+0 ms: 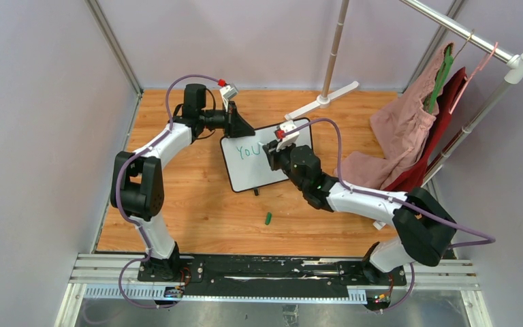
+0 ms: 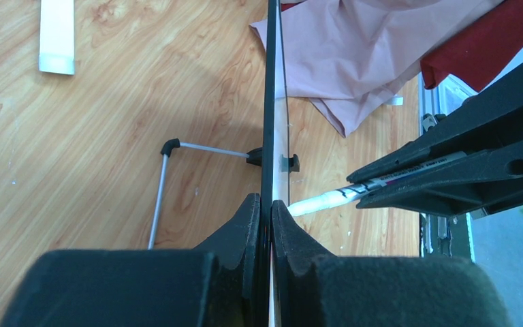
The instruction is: Write a sentence on the whiteboard
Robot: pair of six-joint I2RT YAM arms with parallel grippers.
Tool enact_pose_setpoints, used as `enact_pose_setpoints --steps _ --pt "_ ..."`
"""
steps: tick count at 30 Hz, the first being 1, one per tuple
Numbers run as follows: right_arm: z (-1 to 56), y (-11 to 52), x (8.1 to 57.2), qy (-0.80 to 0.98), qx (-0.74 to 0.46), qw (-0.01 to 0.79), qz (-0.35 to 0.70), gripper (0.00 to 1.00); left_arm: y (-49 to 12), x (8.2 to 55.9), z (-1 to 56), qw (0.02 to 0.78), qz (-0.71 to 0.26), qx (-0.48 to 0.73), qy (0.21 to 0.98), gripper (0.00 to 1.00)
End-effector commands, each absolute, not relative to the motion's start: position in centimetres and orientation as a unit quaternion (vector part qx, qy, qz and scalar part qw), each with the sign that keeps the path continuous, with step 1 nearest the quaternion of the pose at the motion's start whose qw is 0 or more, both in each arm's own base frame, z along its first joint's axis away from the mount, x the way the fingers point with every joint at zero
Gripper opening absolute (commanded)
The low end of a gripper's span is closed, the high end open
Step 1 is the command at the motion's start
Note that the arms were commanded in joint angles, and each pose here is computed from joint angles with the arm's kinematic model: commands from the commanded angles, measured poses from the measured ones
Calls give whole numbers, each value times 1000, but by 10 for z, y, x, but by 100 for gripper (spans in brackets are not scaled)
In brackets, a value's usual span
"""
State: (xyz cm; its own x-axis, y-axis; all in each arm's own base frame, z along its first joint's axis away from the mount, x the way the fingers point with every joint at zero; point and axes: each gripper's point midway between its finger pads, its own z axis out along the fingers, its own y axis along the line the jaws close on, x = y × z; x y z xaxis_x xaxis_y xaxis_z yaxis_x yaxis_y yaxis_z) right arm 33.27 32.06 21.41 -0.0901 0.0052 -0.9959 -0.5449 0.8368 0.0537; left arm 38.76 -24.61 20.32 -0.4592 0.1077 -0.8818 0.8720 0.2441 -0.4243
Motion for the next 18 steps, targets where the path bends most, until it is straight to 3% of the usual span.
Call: enact_pose_setpoints --steps 1,18 --pt "230 302 331 700 -175 660 209 0 -246 380 199 373 -500 353 698 0" --pt "227 273 347 713 -145 664 174 0 -245 379 201 374 -499 352 698 0"
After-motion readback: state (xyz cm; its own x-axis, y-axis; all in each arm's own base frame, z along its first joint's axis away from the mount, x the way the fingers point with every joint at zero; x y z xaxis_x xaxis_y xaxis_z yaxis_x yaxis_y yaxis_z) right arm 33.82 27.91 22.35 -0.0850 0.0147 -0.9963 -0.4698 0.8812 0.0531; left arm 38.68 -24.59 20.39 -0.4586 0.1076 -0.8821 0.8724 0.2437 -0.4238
